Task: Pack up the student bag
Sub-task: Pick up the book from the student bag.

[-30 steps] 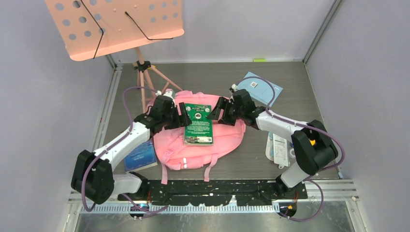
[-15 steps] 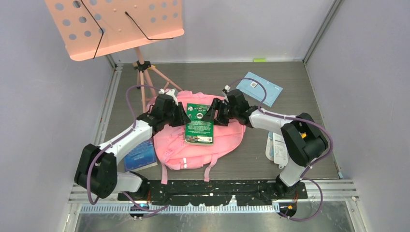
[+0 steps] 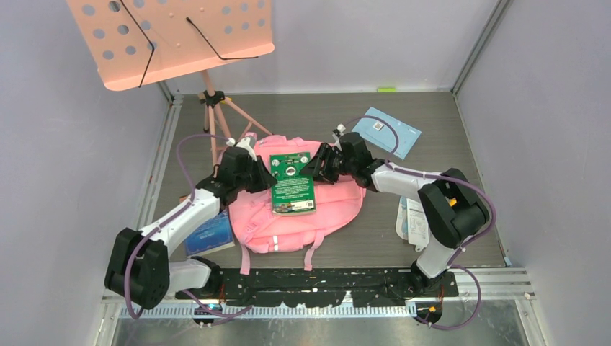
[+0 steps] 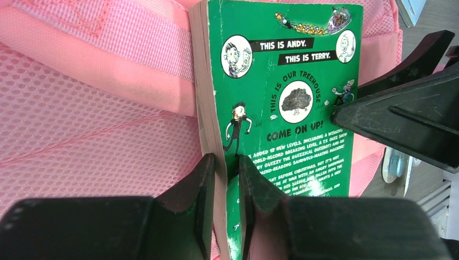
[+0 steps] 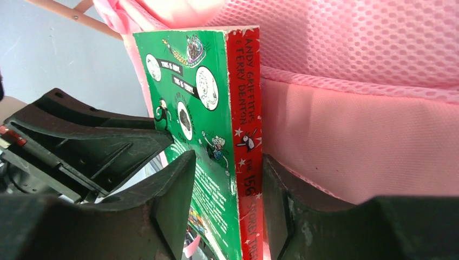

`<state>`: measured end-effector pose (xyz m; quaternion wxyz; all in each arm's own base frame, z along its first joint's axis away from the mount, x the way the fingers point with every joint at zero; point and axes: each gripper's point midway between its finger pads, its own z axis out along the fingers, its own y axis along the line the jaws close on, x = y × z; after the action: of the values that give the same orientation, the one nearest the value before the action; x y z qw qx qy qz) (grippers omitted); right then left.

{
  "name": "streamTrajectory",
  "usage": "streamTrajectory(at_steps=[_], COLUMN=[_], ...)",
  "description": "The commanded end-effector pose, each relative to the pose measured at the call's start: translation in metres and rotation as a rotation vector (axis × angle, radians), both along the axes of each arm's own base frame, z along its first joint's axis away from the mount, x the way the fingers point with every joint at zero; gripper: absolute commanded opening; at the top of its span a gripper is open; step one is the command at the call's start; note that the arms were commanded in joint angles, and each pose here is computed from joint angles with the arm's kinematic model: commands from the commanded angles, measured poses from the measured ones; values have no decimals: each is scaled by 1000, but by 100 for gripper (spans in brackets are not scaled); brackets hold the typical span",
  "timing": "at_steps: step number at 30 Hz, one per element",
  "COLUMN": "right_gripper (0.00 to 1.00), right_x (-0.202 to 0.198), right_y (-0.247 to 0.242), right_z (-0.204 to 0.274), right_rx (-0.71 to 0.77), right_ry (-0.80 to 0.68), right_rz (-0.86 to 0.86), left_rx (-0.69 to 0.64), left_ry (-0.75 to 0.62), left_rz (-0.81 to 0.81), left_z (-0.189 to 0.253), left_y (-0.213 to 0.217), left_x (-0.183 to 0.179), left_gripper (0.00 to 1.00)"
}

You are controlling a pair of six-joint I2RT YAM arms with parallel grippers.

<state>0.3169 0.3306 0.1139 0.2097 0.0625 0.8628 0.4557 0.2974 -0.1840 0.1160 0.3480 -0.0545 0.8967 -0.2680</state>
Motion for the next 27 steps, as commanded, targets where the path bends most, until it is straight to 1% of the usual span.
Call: streamTrajectory(at_steps=[1, 3, 5, 10, 13, 15, 18, 20, 21, 22, 23, 24, 25, 26, 27], right_gripper=[49, 46, 46, 46, 47, 48, 52, 52, 50, 42, 37, 28, 24, 16, 11], right_x=[-13, -18, -22, -37, -41, -42, -37, -36, -36, -36, -35, -34, -31, -30, -25], right_y=[35, 36, 38, 48, 52, 52, 51, 51, 51, 51, 50, 49, 45, 41, 33], right_z=[89, 91, 91, 81, 77, 72, 62, 54, 52, 52, 53, 59, 59, 70, 70], right_rx=[239, 251, 253, 253, 247, 212, 136, 87, 65, 59, 51, 52, 29, 23, -30], right_ry=[-200, -210, -218, -211, -201, -201, -206, -206, -207, -210, -218, -234, -245, -275, -291], right_rz=[112, 128, 149, 244, 262, 259, 242, 239, 233, 231, 221, 213, 191, 174, 143], left_rx=[-75, -71, -72, -76, -77, -81, -98, -106, -109, -109, -109, -109, -108, -107, -105], left_ry=[-47, -41, -42, -64, -75, -87, -109, -120, -124, -129, -131, -137, -144, -150, -161], left_rz=[-68, -65, -69, -87, -100, -110, -123, -125, -126, -126, -126, -127, -130, -133, -140], left_z=[15, 13, 13, 16, 18, 22, 28, 30, 31, 33, 34, 36, 39, 42, 46], left_y=[-18, -16, -16, -17, -18, -18, -20, -21, -21, -21, -21, -20, -20, -20, -20], left_x=[-4, -5, -5, -5, -6, -8, -9, -9, -9, -9, -9, -10, -10, -10, -10], left_gripper=[13, 13, 12, 12, 12, 12, 12, 12, 13, 12, 13, 14, 15, 18, 22])
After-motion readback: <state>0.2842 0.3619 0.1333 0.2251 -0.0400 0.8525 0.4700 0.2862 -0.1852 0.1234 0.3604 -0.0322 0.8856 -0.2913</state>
